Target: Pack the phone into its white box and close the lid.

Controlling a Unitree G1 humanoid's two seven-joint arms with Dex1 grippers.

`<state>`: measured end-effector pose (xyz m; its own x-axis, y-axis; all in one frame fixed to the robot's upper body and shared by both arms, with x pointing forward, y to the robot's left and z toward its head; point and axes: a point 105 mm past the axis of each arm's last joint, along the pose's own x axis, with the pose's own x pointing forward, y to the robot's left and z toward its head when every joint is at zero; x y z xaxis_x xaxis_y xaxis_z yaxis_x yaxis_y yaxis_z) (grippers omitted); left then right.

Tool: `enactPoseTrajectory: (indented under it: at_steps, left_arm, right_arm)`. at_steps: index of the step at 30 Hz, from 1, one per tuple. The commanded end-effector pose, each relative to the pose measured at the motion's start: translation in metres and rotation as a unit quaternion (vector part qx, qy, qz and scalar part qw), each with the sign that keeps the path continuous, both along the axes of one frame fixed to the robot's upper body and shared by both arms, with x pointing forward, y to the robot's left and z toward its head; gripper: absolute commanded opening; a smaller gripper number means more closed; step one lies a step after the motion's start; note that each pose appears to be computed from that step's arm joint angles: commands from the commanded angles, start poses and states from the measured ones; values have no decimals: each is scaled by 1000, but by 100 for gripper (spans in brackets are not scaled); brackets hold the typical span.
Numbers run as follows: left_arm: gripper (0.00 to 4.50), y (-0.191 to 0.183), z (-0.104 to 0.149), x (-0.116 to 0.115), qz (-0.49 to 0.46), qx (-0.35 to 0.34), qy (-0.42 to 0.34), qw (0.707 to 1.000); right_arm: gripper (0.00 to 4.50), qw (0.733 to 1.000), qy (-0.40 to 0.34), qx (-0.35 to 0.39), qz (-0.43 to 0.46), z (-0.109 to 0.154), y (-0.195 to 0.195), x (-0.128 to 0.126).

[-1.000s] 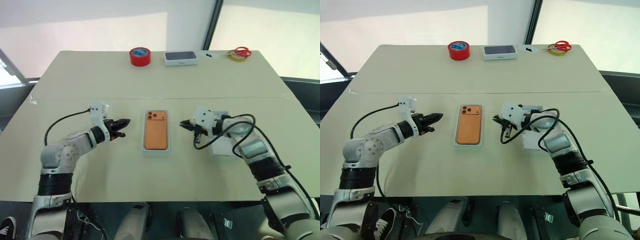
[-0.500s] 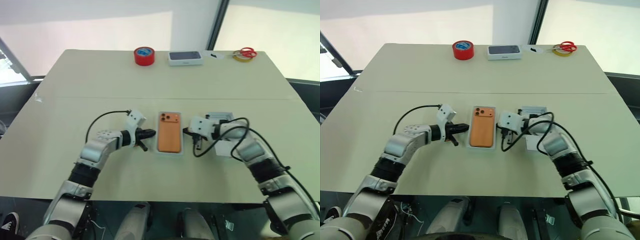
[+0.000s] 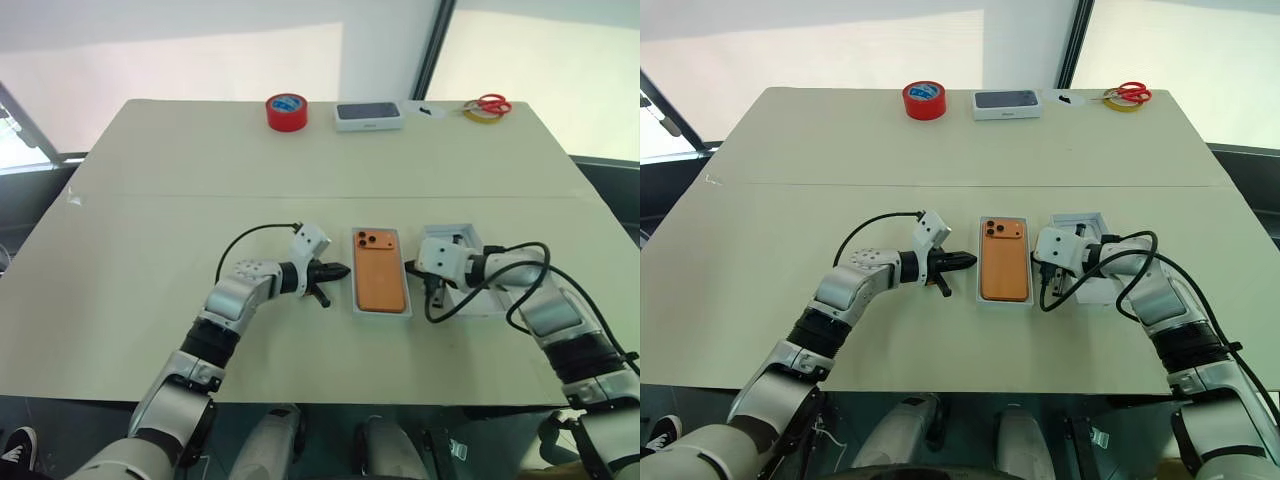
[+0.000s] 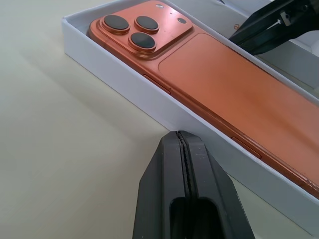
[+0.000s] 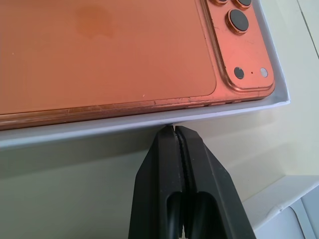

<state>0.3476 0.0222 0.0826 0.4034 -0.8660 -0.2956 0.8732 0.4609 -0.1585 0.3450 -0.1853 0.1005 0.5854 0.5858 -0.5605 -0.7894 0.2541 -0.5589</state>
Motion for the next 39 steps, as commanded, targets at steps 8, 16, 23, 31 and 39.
enactPoseTrajectory:
  at_steps: [8,16,23,31,39]
  left_arm:
    - [86,30,31,4,22,-25,-57,998]
    - [233,78,60,-5,33,-24,-145,989]
    - [233,114,63,-17,0,-3,-200,980]
    - [233,126,69,-32,-42,-23,-231,972]
    - [233,124,71,-40,-61,-27,-260,963]
  right_arm:
    - [58,997,-27,63,-35,37,-6,7]
    - [281,996,-46,2,-71,58,-45,-10]
    - [281,956,52,176,-228,68,-43,-19]
    - [281,902,164,216,-336,50,-31,-44]
    - [281,876,201,181,-398,38,-26,-50]
